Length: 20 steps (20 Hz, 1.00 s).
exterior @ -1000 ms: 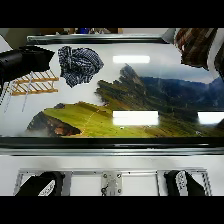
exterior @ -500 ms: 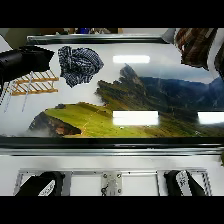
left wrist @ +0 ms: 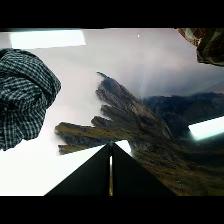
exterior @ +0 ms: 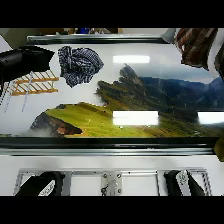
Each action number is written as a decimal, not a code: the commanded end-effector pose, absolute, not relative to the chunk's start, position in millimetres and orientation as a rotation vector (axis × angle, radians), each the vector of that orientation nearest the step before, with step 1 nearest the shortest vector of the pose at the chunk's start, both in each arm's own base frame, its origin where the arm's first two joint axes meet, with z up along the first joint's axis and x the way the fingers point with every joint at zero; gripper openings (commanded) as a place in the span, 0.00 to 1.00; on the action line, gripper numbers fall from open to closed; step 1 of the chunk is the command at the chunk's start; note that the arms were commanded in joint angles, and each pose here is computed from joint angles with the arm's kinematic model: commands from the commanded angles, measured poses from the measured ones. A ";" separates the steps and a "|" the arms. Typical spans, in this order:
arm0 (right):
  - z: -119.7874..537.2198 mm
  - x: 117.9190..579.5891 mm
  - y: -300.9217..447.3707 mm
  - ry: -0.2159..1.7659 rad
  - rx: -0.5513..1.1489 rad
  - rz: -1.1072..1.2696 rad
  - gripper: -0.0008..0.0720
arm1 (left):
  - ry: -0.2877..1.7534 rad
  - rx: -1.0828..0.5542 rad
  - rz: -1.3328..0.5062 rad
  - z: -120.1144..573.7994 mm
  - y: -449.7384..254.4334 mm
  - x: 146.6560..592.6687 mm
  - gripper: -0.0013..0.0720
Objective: Fold the clothes and pants, and hang the long-sleeved shirts on hangers.
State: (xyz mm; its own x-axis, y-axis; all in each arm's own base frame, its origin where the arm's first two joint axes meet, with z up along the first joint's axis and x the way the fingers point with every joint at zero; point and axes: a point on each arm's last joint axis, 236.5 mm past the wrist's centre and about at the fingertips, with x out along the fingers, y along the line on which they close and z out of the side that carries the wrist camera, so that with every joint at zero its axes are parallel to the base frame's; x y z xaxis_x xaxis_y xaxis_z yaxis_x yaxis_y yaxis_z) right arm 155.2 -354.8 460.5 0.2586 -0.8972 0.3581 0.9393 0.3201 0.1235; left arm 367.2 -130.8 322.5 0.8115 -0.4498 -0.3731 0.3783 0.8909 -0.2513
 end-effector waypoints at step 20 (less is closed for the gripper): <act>524.6 246.1 -110.0 -0.547 -0.381 -0.259 0.85 | 0.438 -0.155 -0.449 322.1 -131.2 367.1 0.04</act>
State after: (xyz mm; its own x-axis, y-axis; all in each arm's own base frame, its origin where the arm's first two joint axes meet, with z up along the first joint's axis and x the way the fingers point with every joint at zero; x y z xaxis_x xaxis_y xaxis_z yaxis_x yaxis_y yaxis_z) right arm 207.1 -201.7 530.8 0.6432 -0.4980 0.5817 0.6718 0.7315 -0.1166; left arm 367.3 -130.8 322.4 0.8114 -0.4500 -0.3730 0.3836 0.8915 -0.2411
